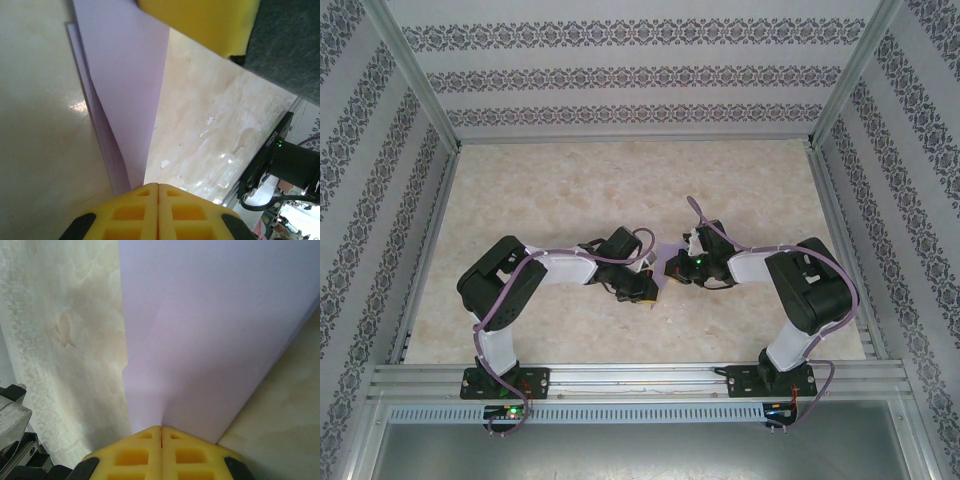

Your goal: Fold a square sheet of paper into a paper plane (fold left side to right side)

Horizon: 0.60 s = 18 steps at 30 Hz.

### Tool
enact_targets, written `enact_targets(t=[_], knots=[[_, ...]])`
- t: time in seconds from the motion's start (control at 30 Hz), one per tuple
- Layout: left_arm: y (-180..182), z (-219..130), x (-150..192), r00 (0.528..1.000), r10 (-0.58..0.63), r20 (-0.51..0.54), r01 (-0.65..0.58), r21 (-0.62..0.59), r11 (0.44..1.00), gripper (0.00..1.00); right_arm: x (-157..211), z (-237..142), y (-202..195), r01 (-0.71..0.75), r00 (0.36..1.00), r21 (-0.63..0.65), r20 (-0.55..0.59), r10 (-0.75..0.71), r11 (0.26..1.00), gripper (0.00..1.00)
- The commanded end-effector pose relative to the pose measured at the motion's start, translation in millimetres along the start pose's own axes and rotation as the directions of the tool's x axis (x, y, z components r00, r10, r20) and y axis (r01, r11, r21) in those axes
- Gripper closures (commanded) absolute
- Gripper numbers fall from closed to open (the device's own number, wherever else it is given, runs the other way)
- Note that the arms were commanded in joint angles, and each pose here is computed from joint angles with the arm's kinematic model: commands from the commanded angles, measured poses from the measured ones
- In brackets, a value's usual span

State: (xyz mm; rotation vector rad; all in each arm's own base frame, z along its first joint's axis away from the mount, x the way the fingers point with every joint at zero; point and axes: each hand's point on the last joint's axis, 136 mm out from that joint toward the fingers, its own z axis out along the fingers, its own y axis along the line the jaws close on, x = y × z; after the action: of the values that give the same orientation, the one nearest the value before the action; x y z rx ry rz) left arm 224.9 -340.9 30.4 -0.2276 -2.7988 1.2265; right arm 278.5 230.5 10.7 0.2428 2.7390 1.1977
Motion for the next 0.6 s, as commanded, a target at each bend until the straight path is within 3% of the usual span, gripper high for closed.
enact_targets(t=[0.0,0.57], knots=[[8.0,6.5,5.2,1.0,-0.019,-0.019,0.019,-0.004,1.0,0.93,21.7,19.7,-56.5,-0.025,0.999,0.199,-0.036,0.033,0.98,1.0],[14.3,4.0,7.2,1.0,-0.02,-0.005,0.02,-0.038,0.999,0.93,23.9,20.1,-60.1,-0.022,0.999,0.219,-0.043,0.032,0.975,1.0]])
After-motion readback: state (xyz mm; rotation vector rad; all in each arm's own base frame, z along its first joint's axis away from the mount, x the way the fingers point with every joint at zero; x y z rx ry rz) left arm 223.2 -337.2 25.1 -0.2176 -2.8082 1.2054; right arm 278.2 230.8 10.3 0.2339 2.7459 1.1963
